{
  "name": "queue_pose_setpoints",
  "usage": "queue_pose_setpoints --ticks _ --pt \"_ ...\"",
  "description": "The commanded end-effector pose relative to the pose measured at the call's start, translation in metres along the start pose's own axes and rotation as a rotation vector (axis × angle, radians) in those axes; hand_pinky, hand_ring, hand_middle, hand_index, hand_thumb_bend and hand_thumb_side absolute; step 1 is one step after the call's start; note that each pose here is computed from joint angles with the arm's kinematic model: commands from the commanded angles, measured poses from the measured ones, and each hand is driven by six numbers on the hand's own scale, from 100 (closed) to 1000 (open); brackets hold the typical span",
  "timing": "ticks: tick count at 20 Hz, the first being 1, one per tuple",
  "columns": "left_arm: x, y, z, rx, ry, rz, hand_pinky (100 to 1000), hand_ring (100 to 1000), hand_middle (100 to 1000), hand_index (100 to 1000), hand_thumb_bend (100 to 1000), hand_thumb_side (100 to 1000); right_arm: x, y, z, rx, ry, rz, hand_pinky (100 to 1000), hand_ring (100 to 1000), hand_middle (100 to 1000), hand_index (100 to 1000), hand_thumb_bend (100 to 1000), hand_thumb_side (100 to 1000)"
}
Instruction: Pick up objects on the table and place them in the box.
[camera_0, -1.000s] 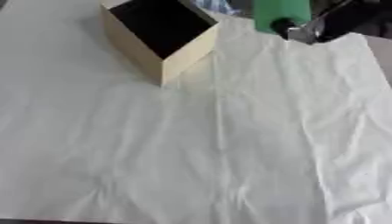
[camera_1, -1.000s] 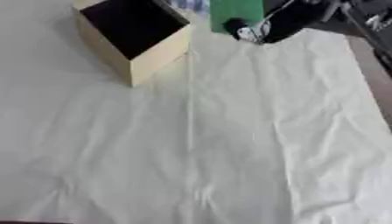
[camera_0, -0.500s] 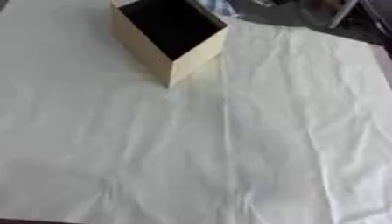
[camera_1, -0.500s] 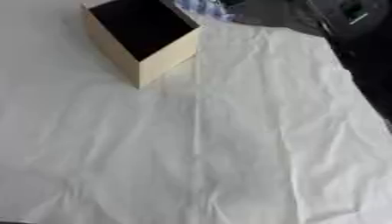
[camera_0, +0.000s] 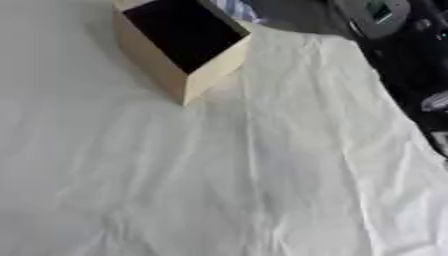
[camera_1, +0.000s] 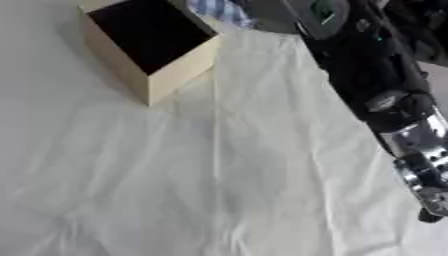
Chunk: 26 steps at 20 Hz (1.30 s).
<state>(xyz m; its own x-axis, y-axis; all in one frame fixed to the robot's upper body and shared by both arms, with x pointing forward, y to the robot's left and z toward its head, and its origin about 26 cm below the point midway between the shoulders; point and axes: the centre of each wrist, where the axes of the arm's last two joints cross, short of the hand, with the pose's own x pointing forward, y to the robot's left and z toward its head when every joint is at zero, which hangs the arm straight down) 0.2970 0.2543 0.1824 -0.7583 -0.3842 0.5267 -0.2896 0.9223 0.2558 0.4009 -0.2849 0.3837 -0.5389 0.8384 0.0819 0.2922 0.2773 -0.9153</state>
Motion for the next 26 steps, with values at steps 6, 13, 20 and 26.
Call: queue_pose_setpoints --ticks 6,13,20,26 --pt "0.006 -0.003 -0.004 -0.001 -0.017 0.026 603 588 754 756 276 694 -0.002 -0.004 -0.011 -0.051 0.002 0.005 677 592 365 606 100 100" --pt "0.006 -0.004 -0.004 -0.001 -0.015 0.034 600 582 751 756 271 696 0.010 0.008 -0.024 -0.015 -0.044 -0.011 674 590 365 606 100 100" --pt "0.006 -0.005 -0.004 0.000 -0.011 0.038 600 579 748 755 266 694 0.020 0.012 -0.032 -0.005 -0.076 -0.020 673 587 364 605 100 100" --pt "0.006 -0.006 -0.004 -0.003 -0.010 0.043 600 579 748 755 262 699 0.025 0.016 -0.037 0.001 -0.089 -0.024 671 586 363 604 100 100"
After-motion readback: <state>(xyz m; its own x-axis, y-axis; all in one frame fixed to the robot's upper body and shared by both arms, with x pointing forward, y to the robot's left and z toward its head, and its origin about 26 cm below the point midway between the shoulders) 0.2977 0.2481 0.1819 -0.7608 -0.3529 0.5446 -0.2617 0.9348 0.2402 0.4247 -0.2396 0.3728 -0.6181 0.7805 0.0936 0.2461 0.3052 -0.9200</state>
